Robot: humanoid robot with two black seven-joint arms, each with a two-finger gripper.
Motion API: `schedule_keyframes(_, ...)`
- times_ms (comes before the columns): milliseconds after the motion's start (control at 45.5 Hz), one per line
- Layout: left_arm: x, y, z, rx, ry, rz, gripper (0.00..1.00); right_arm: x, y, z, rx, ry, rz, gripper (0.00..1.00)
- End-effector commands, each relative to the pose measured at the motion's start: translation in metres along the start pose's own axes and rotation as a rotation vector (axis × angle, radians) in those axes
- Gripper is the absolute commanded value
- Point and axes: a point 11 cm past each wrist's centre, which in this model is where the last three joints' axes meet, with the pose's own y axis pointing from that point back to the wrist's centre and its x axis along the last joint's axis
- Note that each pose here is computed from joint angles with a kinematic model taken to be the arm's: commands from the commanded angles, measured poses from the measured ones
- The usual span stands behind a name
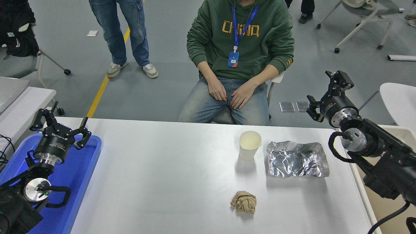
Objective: Clean the table surface
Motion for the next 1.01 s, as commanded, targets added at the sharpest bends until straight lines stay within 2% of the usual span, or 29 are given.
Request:
schedule_keyframes(0,0.0,0.0,0.0,0.0,0.0,-0.001,1.0,0.005,0.002,0.003,-0.003,0.01,0.005,1.0)
schedule_keyframes(154,0.0,0.0,0.0,-0.002,0.001,0.0,1.0,0.004,0.004,0.007,-0.01,0.021,-0.016,1.0)
schedule_keyframes(418,0.0,0.0,0.0,-0.001,0.002,0.0,1.0,0.002,0.003,0.013,-0.066,0.189,-0.109,1.0)
schedule_keyframes(571,0.0,0.0,0.0,-0.001,0.002,0.0,1.0,-0.006,0.001,0.012,-0.099,0.387,-0.169,1.0)
schedule_keyframes(769,0.0,0.0,0.0,-0.001,0.002,0.0,1.0,-0.006,0.006,0.016,-0.124,0.516,-0.218,1.0)
schedule_keyframes(989,0.0,0.0,0.0,-0.001,0.002,0.0,1.0,-0.02,0.011,0.019,-0.111,0.879,-0.365,1.0)
